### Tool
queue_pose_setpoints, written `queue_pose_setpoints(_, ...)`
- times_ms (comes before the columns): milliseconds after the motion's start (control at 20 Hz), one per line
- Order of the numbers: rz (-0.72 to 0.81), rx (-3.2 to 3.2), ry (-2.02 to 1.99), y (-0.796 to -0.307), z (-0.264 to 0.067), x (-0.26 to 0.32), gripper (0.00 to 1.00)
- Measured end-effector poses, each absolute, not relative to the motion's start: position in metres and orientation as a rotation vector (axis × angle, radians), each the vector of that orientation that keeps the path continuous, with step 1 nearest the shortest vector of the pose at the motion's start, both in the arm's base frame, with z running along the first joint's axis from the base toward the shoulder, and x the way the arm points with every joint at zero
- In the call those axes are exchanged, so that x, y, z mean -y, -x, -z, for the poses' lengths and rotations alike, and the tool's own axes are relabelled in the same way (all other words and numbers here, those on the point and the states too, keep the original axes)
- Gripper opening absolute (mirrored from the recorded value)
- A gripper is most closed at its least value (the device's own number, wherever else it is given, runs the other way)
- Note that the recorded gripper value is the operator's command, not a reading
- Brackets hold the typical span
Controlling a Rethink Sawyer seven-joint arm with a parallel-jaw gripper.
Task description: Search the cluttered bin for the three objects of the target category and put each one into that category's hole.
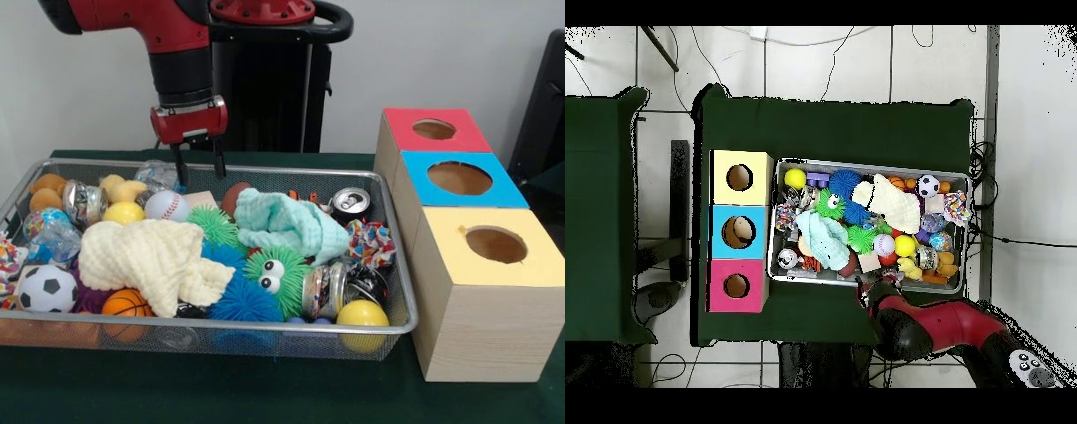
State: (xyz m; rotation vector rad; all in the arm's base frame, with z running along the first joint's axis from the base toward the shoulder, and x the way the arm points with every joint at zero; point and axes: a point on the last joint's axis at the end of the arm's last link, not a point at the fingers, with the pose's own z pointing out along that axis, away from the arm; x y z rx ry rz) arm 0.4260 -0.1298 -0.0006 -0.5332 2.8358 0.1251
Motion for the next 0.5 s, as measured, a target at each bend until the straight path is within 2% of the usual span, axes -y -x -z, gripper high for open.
queue_pose_setpoints(500, -0.125, -2.835, 0.522, -0.4251, 0.0007, 0.1328, 1.0)
